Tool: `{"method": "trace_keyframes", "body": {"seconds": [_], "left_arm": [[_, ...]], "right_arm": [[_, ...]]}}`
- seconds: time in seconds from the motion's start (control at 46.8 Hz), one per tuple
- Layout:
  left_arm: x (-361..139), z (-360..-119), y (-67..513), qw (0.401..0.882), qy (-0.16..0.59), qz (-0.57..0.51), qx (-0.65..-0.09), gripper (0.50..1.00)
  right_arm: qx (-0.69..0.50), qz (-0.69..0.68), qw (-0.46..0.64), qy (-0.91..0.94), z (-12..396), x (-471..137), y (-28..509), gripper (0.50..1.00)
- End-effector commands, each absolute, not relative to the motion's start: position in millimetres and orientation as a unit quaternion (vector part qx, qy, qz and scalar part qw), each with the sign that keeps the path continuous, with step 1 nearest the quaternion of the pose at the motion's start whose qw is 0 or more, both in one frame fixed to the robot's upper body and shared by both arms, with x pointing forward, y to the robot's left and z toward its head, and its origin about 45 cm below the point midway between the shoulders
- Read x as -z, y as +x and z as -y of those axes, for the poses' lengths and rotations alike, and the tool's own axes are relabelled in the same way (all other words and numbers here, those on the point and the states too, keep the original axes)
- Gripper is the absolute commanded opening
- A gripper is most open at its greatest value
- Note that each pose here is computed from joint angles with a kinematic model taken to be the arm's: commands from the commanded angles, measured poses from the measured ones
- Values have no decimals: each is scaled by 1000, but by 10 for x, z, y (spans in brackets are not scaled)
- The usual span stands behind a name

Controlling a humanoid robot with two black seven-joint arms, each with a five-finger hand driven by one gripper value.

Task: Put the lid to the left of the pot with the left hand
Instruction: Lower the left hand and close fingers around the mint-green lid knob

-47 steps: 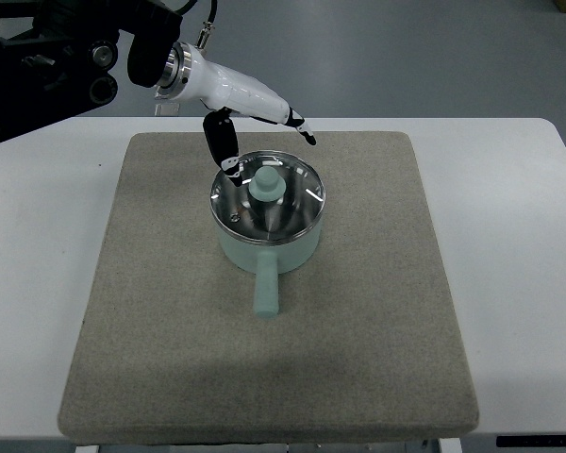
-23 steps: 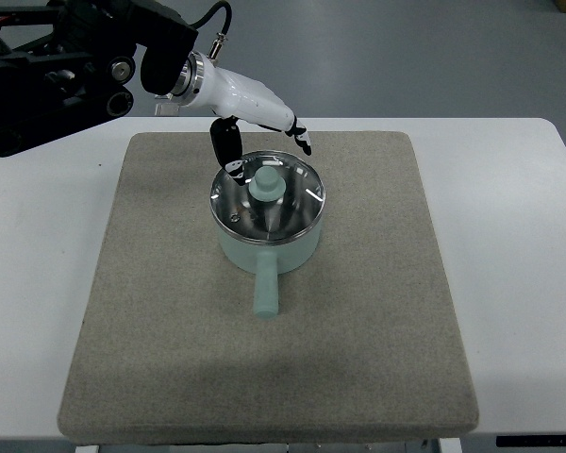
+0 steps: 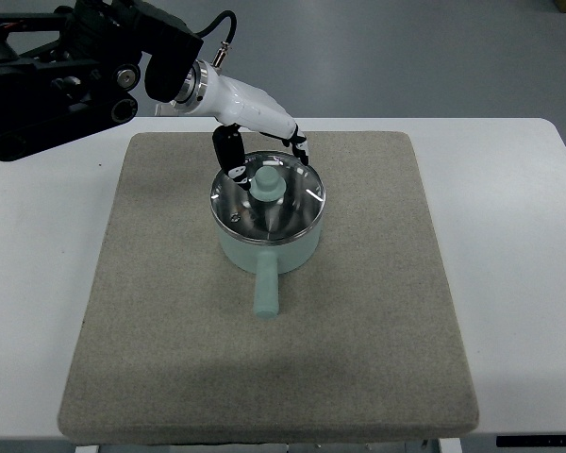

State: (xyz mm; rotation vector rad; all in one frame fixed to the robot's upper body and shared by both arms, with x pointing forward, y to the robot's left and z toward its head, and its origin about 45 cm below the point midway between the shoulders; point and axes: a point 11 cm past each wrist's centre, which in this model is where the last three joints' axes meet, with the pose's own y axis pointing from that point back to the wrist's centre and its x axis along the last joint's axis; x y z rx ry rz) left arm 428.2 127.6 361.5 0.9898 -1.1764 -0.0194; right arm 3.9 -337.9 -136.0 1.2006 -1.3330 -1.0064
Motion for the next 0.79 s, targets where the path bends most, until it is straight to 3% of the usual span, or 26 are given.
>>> {"method": "trace_keyframes", "body": {"seconds": [0.0,0.363,0.619,0.769], "left_arm": [[-3611,-1276,4281,719,448,532,9,855],[-3513,-1289,4257,721,450,527,16,849],[-3506,-1287,4252,722,450,526,17,776],[-3515,-1277,4247,721,448,528,17,701]], "right_arm": [[419,555,516,500,3379,1360,38,924],[419,555,516,500,3379,1360,39,924],[419,555,516,500,3379,1360,38,924],[419,555,516,500,3378,1360,48,924]]}}
